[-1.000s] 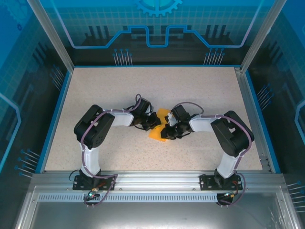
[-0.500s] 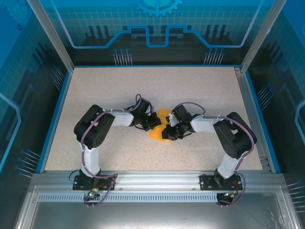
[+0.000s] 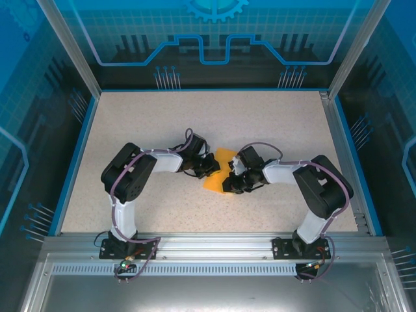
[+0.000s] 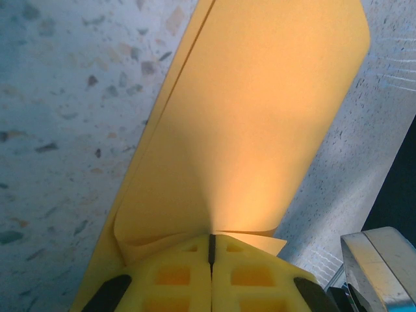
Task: Fold a paper plane with a square sheet of paper (pick it up from the middle)
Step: Fold the triangle a second time at the center of the table.
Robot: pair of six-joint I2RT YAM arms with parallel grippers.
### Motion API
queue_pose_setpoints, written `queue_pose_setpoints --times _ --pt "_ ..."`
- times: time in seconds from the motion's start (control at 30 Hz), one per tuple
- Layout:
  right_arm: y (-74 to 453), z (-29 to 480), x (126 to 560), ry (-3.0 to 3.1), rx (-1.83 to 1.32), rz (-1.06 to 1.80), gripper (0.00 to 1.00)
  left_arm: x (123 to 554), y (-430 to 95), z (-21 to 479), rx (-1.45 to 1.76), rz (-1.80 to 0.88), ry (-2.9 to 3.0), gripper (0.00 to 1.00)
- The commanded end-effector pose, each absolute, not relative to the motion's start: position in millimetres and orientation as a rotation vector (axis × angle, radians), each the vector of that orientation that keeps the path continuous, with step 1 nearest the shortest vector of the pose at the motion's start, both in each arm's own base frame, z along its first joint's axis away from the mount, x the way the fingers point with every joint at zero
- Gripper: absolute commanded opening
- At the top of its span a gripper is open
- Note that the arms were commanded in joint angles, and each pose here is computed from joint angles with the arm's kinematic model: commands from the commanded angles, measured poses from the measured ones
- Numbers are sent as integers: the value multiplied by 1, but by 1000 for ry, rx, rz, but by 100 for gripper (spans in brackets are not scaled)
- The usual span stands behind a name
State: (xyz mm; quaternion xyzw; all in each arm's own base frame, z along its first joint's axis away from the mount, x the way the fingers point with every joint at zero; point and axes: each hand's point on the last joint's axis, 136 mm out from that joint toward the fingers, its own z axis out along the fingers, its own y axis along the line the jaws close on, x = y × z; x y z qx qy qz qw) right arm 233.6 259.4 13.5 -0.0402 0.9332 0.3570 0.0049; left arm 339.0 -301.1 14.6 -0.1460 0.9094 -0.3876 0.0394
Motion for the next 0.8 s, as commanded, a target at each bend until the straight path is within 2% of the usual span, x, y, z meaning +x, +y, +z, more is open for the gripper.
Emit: queue_pose_setpoints --times 0.0,0.13,0.37,0.63,0.77 --pt "247 -2 215 3026 -84 1086 14 315 -288 -18 -491 -1064 2918 6" --pt "236 -22 200 3087 -28 1039 13 316 -289 -17 -490 -1066 2918 6" --pt "226 -22 193 3093 -5 1026 12 317 -290 -16 -488 -1069 2912 6" --pt "238 42 230 2880 -14 1157 13 312 -293 -10 -532 -1095 2887 6" --pt "245 57 247 2830 -6 1147 14 309 -301 -9 -548 -1111 2866 6"
